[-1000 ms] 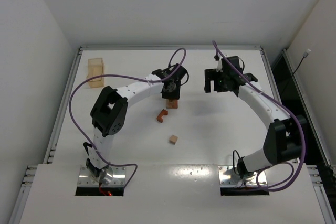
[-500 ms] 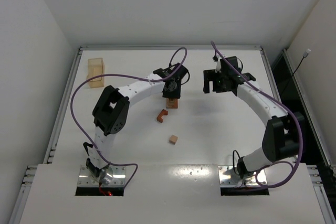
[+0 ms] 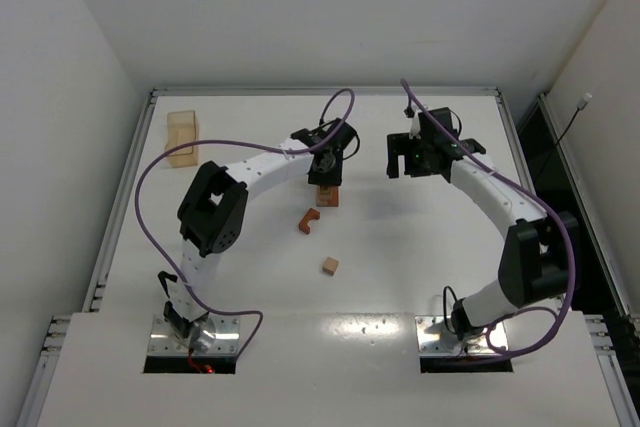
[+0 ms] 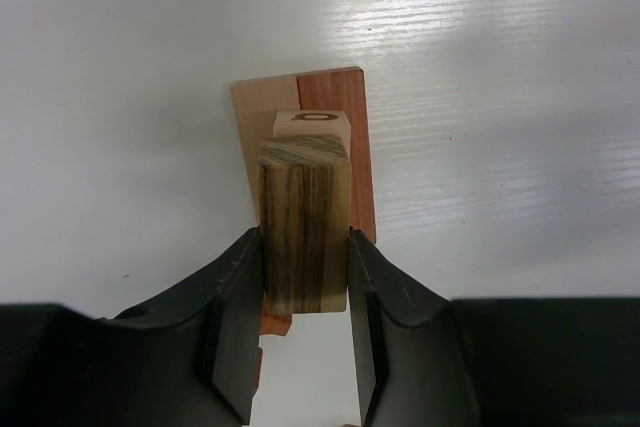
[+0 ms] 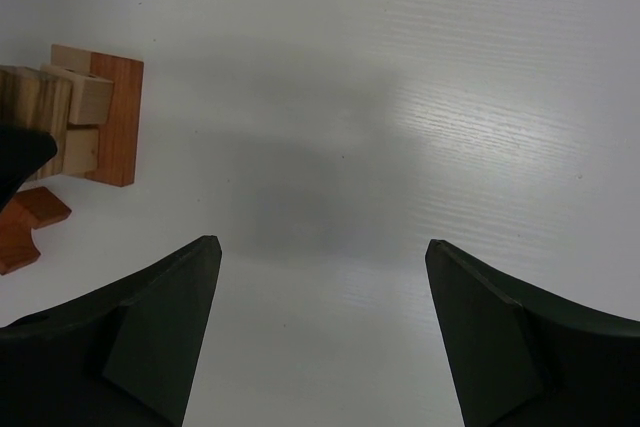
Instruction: Build the wood block tower
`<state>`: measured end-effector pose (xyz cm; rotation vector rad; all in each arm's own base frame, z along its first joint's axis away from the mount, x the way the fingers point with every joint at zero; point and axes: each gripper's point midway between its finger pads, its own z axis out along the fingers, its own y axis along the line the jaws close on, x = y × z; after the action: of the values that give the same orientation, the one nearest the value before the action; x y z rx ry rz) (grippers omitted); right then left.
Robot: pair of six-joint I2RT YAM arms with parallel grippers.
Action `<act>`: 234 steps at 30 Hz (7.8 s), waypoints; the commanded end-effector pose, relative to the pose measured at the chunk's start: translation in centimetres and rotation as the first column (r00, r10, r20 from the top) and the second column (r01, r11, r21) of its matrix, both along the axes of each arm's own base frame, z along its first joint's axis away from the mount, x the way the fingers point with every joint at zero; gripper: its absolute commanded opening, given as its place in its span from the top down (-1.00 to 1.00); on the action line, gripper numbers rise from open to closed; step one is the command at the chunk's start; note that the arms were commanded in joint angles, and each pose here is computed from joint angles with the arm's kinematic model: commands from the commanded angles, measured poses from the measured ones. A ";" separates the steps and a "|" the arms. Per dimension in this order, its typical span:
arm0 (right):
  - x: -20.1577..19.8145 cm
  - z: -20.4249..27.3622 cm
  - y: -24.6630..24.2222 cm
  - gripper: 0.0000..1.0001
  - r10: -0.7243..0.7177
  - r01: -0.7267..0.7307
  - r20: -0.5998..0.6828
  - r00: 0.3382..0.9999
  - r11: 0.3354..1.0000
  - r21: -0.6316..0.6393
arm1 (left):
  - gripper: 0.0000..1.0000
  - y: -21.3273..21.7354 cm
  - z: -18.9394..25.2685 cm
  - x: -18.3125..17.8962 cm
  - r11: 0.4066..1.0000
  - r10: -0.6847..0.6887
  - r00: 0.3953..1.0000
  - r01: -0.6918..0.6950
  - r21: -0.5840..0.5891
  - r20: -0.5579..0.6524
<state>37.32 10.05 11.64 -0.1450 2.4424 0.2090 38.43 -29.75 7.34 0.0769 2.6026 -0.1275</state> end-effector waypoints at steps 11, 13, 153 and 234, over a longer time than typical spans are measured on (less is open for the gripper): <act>1.2 0.3 0.5 -0.61 -0.004 0.003 0.023 1.000 1.000 0.030 | 0.49 -0.1 0.6 1.5 0.999 0.017 1.000 -0.016 -0.033 0.013; 1.2 0.3 0.5 -0.61 -0.004 0.003 0.023 1.000 1.000 0.030 | 0.49 0.1 0.2 1.3 1.000 0.017 1.000 -0.016 -0.026 0.004; -1.1 0.7 3.0 -0.73 0.146 -0.135 0.123 0.982 0.986 -0.096 | 0.21 5.1 -3.1 -7.5 0.977 -0.210 0.973 0.207 -0.041 -0.097; -7.2 9.6 13.5 -0.27 0.904 -0.906 -0.069 0.421 0.423 0.013 | 1.00 3.6 12.4 -19.3 0.302 -0.908 -0.274 0.099 0.948 0.318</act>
<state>30.30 22.23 19.37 -1.5449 2.2038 0.7268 19.65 -25.49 16.78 1.4116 0.8349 0.3741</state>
